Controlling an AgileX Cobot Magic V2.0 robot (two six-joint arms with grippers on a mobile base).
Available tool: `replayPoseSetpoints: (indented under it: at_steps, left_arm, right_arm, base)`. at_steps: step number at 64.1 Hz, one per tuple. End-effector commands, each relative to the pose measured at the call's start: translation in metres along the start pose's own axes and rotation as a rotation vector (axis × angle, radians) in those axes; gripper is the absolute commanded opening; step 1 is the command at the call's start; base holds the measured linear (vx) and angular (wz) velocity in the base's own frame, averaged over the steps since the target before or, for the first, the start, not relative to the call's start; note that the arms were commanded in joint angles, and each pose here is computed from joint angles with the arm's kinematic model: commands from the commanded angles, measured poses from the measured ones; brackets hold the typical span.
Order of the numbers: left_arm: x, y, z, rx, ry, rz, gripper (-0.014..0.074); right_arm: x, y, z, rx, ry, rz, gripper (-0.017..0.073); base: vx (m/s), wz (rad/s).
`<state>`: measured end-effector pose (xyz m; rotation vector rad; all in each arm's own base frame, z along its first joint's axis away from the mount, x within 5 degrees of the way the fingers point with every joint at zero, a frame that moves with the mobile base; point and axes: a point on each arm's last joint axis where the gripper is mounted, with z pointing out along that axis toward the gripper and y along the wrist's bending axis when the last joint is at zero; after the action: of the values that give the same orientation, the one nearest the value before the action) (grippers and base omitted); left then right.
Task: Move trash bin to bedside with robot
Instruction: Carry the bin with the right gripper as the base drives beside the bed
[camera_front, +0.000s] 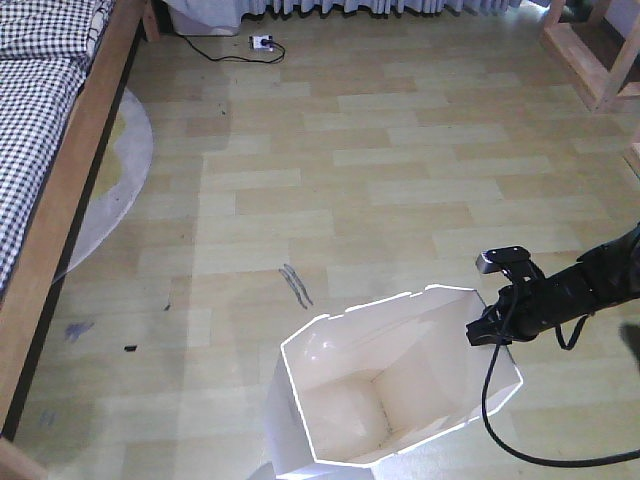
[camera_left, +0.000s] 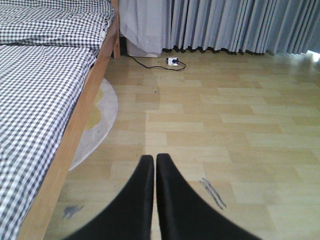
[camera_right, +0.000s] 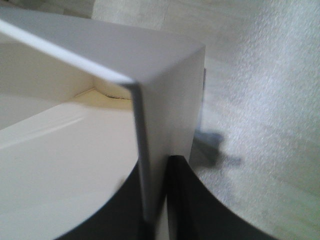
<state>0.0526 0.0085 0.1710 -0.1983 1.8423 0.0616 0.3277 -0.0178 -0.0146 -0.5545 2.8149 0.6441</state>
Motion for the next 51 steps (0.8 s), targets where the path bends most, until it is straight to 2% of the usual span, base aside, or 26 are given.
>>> replayPoseSetpoints:
  at_steps: [1,51]
  left_arm:
    - [-0.0054,-0.0008,-0.0008,0.011,-0.076,-0.006,-0.0006]
    - [-0.0054,-0.0008,-0.0008,0.011,-0.076,-0.006,-0.0006]
  right_arm:
    - [-0.0207,0.0185,-0.0247,-0.149,-0.104,0.031,-0.0005]
    - [-0.0207,0.0185,-0.0247,-0.149,-0.104,0.031,-0.0005]
  base:
    - [0.41,-0.02]
    - [0.42,0.01]
